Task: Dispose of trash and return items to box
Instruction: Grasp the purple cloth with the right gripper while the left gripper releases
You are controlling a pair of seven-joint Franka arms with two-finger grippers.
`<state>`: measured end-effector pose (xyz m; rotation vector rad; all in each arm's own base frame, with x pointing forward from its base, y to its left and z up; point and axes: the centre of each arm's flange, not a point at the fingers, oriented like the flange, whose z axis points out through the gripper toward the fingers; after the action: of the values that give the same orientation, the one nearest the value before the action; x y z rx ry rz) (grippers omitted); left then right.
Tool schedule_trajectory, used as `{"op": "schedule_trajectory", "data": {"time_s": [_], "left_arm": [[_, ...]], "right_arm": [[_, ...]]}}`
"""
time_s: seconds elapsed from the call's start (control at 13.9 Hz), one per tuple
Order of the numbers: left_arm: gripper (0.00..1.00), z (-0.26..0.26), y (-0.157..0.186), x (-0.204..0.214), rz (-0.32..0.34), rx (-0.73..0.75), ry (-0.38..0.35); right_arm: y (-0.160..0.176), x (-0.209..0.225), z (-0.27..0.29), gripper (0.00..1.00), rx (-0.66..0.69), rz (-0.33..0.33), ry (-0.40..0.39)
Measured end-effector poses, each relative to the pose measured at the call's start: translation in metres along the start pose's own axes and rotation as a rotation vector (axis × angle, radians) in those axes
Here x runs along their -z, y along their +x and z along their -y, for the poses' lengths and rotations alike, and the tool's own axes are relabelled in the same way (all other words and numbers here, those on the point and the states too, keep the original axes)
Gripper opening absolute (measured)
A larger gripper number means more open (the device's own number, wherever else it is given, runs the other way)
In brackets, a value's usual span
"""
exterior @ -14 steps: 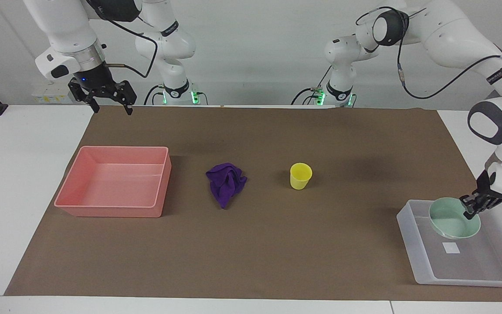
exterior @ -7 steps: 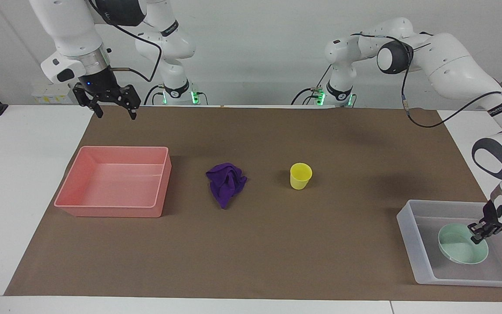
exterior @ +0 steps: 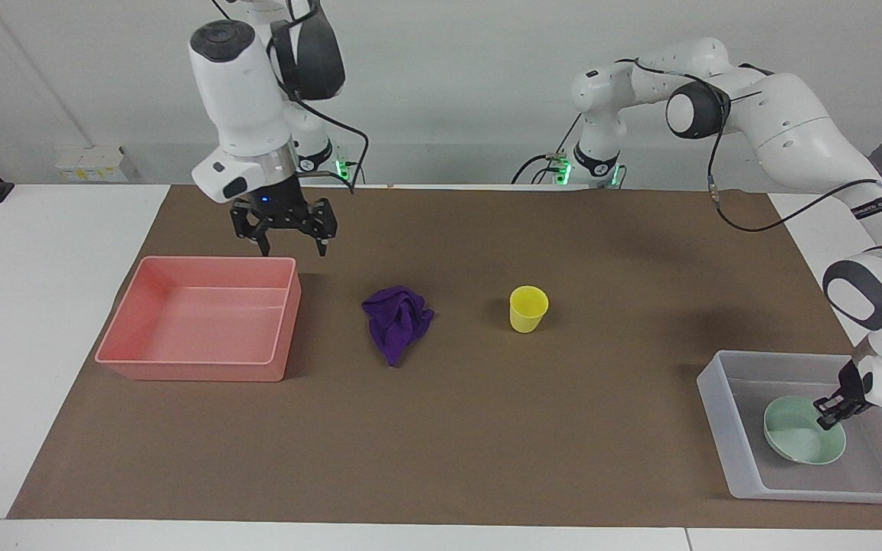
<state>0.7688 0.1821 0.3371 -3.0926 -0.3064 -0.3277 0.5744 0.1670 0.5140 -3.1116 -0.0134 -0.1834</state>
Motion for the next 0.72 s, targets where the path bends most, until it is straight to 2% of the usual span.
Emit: {"op": "schedule_trajectory", "data": {"time_s": [0.22,0.29,0.58,0.65,0.72], "left_arm": [[0.32,-0.001,0.002,0.003,-0.014,-0.001,-0.001],[0.47,-0.002,0.003,0.008,-0.020,-0.003,-0.001],[0.94,-0.024,0.007,0.063,-0.062,-0.064,-0.009],[1.00,-0.034,0.004,0.082,-0.069,-0.098,-0.011],[1.00,-0.045,-0.002,0.101,-0.071,-0.128,-0.013]], "right_arm": [[-0.012,-0.054,0.043,1.00,0.045,-0.019,0.042],[-0.021,-0.074,0.055,1.00,0.062,-0.027,0.055],[-0.047,-0.131,0.080,1.00,0.146,-0.015,0.059],[-0.050,-0.141,0.079,1.00,0.165,-0.021,0.060],[-0.053,-0.149,0.077,1.00,0.177,-0.033,0.063]]}}
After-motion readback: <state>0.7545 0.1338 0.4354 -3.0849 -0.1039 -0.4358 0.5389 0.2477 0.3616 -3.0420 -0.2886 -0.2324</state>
